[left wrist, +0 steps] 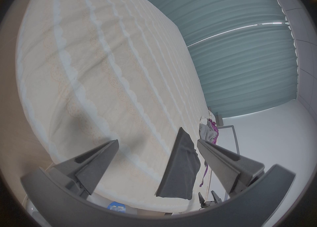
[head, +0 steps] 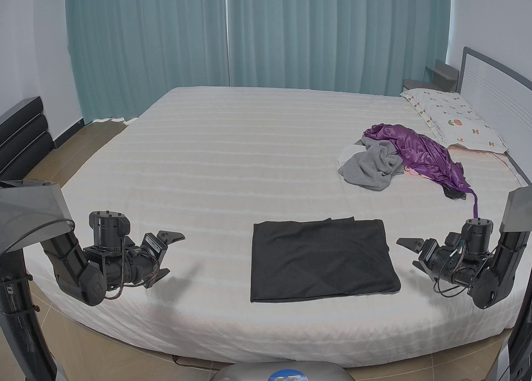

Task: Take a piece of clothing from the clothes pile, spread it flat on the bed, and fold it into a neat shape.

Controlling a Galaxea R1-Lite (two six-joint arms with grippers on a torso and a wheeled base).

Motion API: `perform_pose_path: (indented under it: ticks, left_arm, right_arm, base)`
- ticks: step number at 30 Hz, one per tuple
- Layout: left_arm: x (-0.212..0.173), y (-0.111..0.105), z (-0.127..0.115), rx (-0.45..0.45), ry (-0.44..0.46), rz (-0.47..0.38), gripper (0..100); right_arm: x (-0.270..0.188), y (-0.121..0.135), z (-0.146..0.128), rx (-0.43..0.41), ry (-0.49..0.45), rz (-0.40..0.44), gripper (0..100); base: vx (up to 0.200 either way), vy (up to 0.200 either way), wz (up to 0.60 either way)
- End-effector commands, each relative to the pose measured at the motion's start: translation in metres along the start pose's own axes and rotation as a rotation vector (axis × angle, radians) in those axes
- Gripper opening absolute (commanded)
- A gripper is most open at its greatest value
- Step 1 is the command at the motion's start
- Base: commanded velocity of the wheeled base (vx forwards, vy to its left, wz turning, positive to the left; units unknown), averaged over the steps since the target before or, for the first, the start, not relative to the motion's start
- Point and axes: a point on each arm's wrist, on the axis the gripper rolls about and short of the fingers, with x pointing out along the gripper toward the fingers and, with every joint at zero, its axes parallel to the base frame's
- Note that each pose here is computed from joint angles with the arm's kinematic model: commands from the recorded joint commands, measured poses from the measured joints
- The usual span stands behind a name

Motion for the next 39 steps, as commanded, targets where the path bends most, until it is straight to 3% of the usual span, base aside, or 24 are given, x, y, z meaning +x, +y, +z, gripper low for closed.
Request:
perform_pose_path:
  ticks: [1, 13, 33, 39]
  left_arm:
    - [-0.001, -0.002, 0.000, 0.003, -0.001, -0.008, 100]
    - [-0.003, -0.002, -0.001, 0.004, 0.001, -0.015, 100]
    - [-0.002, -0.001, -0.005, 0.004, 0.010, -0.008, 100]
    - [-0.001, -0.001, -0.005, 0.008, 0.011, -0.007, 100]
  right_arm:
    - [-0.002, -0.015, -0.014, 0.129, -0.005, -0.017, 100]
    - [0.002, -0.029, -0.013, 0.263, -0.022, -0.031, 100]
    - [0.003, -0.031, -0.016, 0.275, -0.010, -0.040, 100]
    - [0.003, -0.032, -0.017, 0.274, -0.007, -0.042, 100]
  base:
    - [0.000, 0.000, 0.00]
    - [0.000, 0.000, 0.00]
    - [0.000, -0.180, 0.00]
    - [0.000, 0.000, 0.00]
